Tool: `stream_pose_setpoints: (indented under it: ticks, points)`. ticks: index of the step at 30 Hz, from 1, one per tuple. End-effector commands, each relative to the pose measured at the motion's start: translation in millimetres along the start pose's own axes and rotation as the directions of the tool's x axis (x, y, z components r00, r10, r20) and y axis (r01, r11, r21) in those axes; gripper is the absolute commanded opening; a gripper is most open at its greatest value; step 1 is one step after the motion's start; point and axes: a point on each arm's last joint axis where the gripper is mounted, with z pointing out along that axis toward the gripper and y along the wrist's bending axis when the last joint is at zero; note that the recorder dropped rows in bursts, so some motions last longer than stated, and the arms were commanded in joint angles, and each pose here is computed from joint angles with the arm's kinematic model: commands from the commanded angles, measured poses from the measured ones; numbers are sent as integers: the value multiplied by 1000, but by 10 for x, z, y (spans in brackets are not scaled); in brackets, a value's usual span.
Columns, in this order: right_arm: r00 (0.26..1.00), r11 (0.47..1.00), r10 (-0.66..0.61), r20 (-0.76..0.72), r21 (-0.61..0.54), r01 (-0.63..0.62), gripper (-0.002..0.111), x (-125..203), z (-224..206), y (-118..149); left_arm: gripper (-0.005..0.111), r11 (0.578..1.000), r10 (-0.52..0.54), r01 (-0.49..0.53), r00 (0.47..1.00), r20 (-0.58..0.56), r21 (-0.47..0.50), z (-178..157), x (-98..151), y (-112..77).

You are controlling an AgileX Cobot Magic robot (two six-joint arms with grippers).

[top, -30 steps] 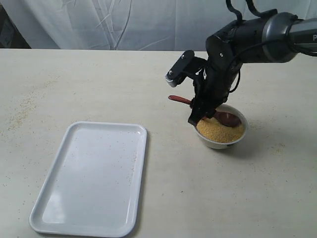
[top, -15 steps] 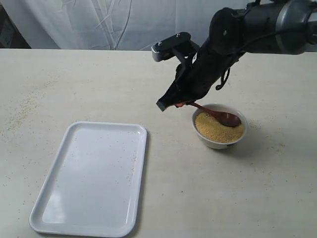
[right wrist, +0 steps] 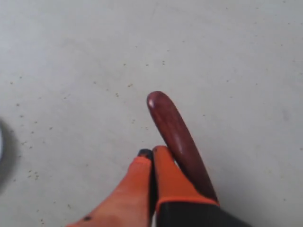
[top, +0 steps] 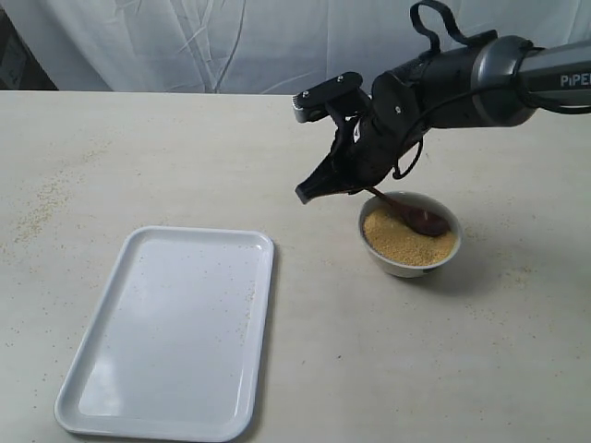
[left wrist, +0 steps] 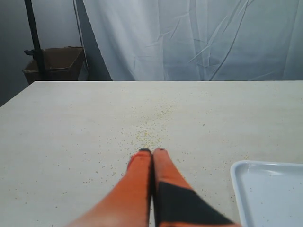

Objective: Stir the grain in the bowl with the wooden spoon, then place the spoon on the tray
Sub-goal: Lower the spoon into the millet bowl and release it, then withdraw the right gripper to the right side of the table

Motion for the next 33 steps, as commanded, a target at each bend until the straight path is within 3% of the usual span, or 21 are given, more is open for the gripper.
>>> stream_pose_setpoints:
  ticks: [1, 14, 20, 26, 29, 31, 33]
  points:
    - [995, 992, 98, 9, 79, -98, 0, 0, -4, -181, 0, 1000, 0, 0, 1000, 3, -2, -2, 3, 1]
    - [941, 920, 336, -38, 230, -319, 0, 180, -23, -681, 0, 1000, 0, 0, 1000, 3, -2, -2, 3, 1]
    - [897, 870, 434, -79, 294, -395, 0, 282, -43, -805, 0, 1000, 0, 0, 1000, 3, -2, -2, 3, 1]
    - [889, 863, 454, -61, 279, -422, 0, 246, -146, -797, 0, 1000, 0, 0, 1000, 3, -2, -2, 3, 1]
    - [923, 903, 385, -18, 216, -372, -1, 141, -342, -771, 0, 1000, 0, 0, 1000, 3, -2, -2, 3, 1]
    - [971, 960, 238, -19, 158, -233, -1, 84, -495, -731, 0, 1000, 0, 0, 1000, 3, -2, -2, 3, 1]
    - [989, 983, 150, -12, 104, -148, -1, 62, -656, -734, 0, 1000, 0, 0, 1000, 3, -2, -2, 3, 1]
